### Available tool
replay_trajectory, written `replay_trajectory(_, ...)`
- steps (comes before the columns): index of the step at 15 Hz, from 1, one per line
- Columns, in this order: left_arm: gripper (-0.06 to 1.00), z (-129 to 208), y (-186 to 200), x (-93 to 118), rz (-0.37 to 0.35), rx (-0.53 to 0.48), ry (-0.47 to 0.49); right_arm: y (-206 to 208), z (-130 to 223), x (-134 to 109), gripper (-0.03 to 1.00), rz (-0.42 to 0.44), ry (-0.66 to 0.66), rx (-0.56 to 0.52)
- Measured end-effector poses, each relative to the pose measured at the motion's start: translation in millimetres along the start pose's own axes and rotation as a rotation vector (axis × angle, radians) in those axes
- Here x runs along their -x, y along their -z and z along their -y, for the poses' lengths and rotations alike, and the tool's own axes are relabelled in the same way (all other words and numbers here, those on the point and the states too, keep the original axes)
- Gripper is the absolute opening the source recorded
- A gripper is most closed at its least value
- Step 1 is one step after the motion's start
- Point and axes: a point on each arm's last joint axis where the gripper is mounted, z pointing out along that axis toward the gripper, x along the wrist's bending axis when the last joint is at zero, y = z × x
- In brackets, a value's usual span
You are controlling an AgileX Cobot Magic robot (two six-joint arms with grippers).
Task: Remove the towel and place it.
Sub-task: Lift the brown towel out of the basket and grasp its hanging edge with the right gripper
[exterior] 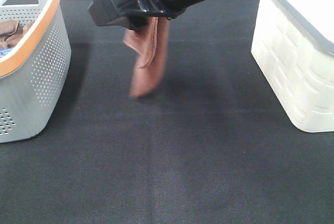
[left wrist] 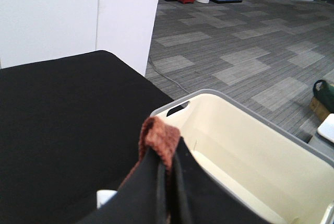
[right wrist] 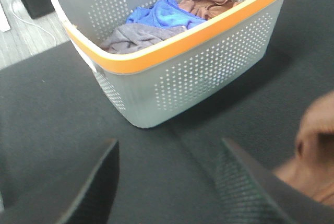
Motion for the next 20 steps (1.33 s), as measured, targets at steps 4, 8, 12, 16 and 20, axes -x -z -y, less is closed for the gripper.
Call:
replay_trajectory(4, 0.00, -6.2, 7.2, 0.5, -0.016, 0.016, -0.061, -6.5, 29.1, 6.2, 0.54, 0.073, -0.052, -0.127)
replay_trajectory(8, 0.00, -6.9, 8.0, -0.6, -0.030, 0.016, -0.105, -10.5, 54.9, 9.9, 0.54, 0.132, -0.132, -0.219)
replay_trajectory(12, 0.00, -6.9, 8.0, -0.6, -0.030, 0.016, -0.104, -12.6, 50.5, 14.4, 0.58, 0.179, -0.176, -0.117)
replay_trajectory(16, 0.00, -6.9, 8.0, -0.6, -0.030, 0.016, -0.104, -12.7, 41.2, 17.7, 0.68, 0.206, -0.166, -0.012)
replay_trajectory(20, 0.00, -6.9, 8.0, -0.6, -0.030, 0.016, -0.105, -12.1, 33.4, 20.2, 0.70, 0.227, -0.167, 0.076)
